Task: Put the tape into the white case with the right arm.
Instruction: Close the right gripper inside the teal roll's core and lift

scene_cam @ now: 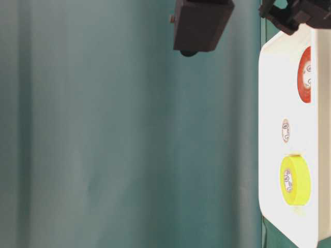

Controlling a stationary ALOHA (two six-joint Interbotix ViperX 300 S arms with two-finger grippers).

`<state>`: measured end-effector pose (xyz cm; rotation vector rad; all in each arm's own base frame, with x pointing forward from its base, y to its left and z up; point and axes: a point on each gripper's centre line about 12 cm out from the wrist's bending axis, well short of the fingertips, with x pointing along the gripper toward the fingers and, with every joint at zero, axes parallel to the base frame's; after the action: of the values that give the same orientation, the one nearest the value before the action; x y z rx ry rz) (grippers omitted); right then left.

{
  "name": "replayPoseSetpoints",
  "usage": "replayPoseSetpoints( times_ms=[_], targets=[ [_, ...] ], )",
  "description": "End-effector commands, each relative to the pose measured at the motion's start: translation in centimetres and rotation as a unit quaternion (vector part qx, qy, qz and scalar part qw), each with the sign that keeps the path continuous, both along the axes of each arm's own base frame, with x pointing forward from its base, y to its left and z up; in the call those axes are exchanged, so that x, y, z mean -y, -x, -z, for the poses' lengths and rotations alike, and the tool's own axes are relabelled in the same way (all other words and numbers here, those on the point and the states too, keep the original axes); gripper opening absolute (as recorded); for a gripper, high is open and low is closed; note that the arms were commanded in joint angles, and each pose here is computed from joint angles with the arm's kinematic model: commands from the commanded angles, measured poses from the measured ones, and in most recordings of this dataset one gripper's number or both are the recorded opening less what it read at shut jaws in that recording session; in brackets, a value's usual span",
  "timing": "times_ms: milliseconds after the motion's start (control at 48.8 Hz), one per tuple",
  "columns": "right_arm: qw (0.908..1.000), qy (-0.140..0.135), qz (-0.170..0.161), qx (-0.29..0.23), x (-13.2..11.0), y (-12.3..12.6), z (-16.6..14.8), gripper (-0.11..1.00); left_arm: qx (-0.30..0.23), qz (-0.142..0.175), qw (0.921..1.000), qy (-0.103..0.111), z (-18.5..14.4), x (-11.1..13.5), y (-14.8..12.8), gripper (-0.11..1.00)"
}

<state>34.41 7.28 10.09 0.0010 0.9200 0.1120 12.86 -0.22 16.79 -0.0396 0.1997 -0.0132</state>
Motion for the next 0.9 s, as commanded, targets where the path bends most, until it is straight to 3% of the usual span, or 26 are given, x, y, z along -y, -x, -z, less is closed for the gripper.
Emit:
replayPoseSetpoints(
  times_ms=[0, 267, 451, 882],
  targets=[
    [0.9999, -0.003, -0.005, 0.014, -0.5, -0.5, -0.9, -0.01, 0.005, -0.001, 1.0000, 0.000, -0.4, 0.0, -0.1, 0.00],
    [0.9998, -0.005, -0.007, 0.020, -0.6, -0.5, -1.3, -0.01, 0.005, -0.001, 1.0000, 0.000, -0.4, 0.0, -0.1, 0.00],
    [0.9989, -0.009, -0.008, 0.045, -0.8, -0.4, -3.4, -0.01, 0.005, -0.001, 1.0000, 0.000, -0.4, 0.0, -0.1, 0.00],
    [0.9985, 0.005, 0.015, 0.052, 0.1, 0.5, -6.2, -0.01, 0.005, -0.001, 1.0000, 0.000, -0.4, 0.0, -0.1, 0.00]
  ],
)
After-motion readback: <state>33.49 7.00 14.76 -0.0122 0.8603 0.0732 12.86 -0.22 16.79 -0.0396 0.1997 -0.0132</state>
